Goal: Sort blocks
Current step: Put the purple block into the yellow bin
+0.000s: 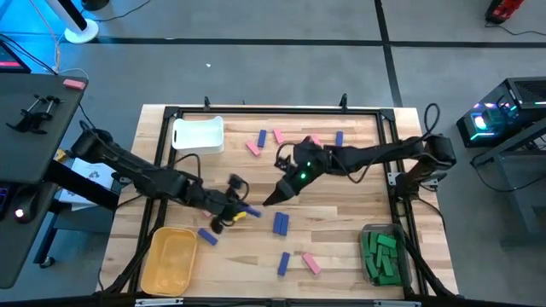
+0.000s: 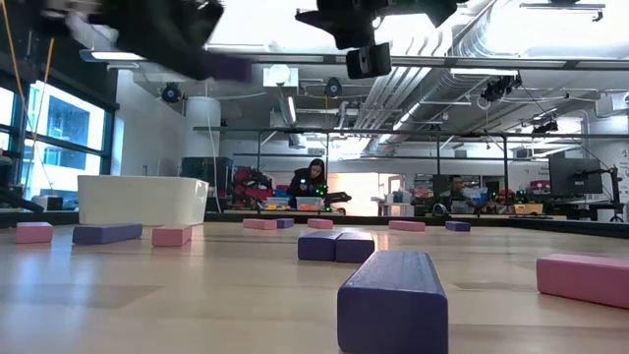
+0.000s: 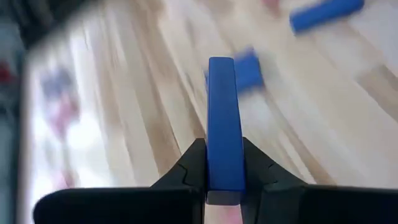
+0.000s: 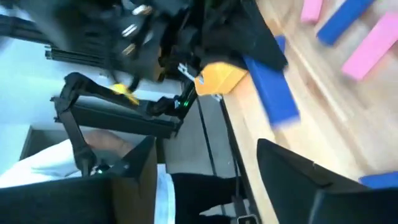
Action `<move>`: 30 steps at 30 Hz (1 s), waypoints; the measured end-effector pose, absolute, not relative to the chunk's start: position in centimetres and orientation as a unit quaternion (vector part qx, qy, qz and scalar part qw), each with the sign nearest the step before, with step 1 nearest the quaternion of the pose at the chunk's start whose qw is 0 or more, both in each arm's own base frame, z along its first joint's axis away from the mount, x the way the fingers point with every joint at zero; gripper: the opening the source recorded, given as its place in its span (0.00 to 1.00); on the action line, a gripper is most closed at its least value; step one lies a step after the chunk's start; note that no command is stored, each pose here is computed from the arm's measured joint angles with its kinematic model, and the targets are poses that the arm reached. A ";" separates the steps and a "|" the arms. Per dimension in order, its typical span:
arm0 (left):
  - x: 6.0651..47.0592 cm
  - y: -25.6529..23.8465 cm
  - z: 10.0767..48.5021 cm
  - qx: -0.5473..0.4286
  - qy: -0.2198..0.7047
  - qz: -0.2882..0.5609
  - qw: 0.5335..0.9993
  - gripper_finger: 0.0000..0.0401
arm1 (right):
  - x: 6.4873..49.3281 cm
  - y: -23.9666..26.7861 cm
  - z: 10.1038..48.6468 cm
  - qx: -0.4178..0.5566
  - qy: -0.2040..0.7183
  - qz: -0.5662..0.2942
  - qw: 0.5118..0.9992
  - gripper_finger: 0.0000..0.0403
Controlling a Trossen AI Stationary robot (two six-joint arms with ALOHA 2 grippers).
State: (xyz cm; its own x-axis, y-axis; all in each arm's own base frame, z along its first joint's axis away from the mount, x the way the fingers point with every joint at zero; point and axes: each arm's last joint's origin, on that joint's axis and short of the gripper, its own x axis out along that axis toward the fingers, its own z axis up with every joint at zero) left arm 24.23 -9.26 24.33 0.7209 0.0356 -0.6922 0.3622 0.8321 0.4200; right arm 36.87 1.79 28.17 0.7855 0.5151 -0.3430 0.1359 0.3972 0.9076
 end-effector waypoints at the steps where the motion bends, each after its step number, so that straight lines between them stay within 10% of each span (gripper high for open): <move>1: 23.3 -9.1 24.6 0.239 0.387 -0.079 0.887 0.07 | 36.7 1.5 28.5 0.528 0.300 0.121 0.785 0.52; 12: 13.3 -13.8 27.5 -0.222 0.585 -0.019 0.780 0.07 | 36.6 0.3 26.8 0.443 0.317 0.062 0.836 0.53; 21: 9.7 -18.2 24.8 -0.264 0.701 0.035 0.661 0.08 | 36.8 -0.3 26.2 0.433 0.322 0.057 0.840 0.53; 30: 10.6 -18.5 25.7 -0.267 0.690 0.006 0.672 0.43 | 36.8 -0.2 26.3 0.434 0.331 0.086 0.833 0.53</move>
